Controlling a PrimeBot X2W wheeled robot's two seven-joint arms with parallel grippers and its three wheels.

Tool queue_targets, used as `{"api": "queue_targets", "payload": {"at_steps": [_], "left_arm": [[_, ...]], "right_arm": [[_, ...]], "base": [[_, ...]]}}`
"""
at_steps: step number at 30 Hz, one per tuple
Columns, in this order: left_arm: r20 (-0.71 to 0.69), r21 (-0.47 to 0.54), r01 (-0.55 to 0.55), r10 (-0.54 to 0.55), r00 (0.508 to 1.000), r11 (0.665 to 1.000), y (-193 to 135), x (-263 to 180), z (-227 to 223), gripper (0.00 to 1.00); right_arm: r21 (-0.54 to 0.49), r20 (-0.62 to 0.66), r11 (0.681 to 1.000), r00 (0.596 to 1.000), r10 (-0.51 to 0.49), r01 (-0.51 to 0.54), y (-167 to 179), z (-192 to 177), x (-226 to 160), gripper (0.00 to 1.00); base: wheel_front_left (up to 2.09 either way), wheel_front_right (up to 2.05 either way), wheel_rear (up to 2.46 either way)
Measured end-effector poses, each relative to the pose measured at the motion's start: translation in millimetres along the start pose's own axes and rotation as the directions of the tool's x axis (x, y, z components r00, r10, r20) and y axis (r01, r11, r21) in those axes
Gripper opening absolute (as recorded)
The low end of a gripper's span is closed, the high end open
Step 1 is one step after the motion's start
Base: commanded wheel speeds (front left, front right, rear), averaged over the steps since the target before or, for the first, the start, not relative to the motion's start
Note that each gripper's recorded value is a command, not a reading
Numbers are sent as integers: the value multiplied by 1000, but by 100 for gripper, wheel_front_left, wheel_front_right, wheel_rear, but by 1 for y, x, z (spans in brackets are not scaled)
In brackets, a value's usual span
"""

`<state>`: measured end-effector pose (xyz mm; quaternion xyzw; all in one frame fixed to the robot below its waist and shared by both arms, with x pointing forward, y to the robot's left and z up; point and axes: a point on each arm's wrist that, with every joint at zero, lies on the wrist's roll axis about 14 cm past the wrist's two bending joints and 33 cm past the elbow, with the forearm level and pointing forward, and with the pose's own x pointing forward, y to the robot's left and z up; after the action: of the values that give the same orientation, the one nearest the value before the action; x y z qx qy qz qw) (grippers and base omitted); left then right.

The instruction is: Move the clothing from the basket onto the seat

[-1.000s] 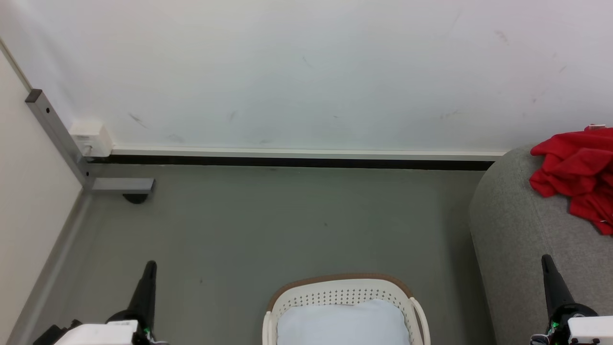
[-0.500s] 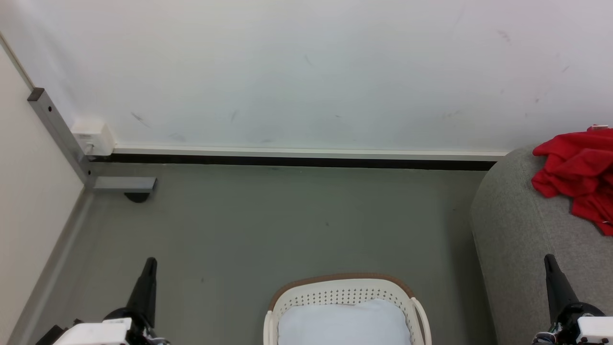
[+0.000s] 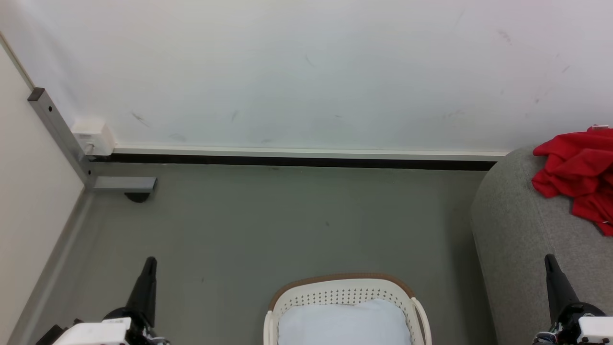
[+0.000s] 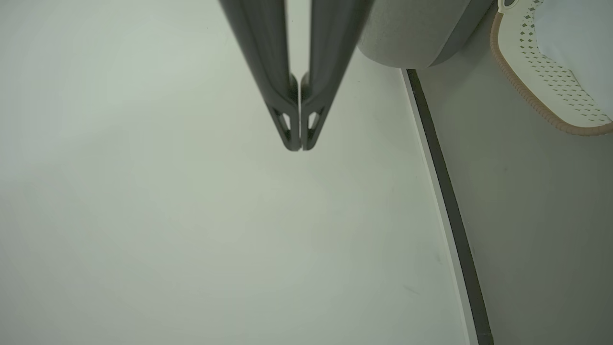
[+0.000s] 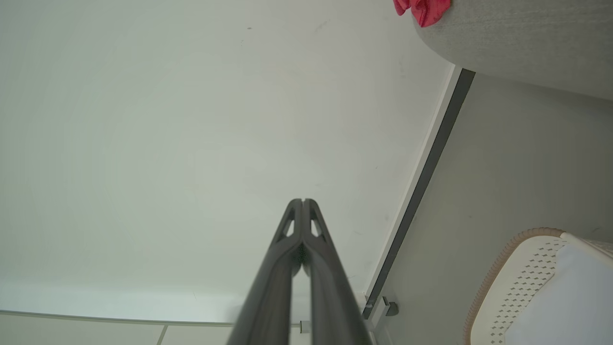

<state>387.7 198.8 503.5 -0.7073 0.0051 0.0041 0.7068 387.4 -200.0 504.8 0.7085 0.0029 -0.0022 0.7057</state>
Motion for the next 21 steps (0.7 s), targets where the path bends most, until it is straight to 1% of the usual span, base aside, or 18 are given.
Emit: {"api": "queue_targets", "payload": {"at_steps": [21], "left_arm": [[0,0,0,0,1000,1000,0,0,0,0]], "right_arm": [[2,2,1000,1000,0,0,0,0,0,0]], "base": [[0,0,0]]}}
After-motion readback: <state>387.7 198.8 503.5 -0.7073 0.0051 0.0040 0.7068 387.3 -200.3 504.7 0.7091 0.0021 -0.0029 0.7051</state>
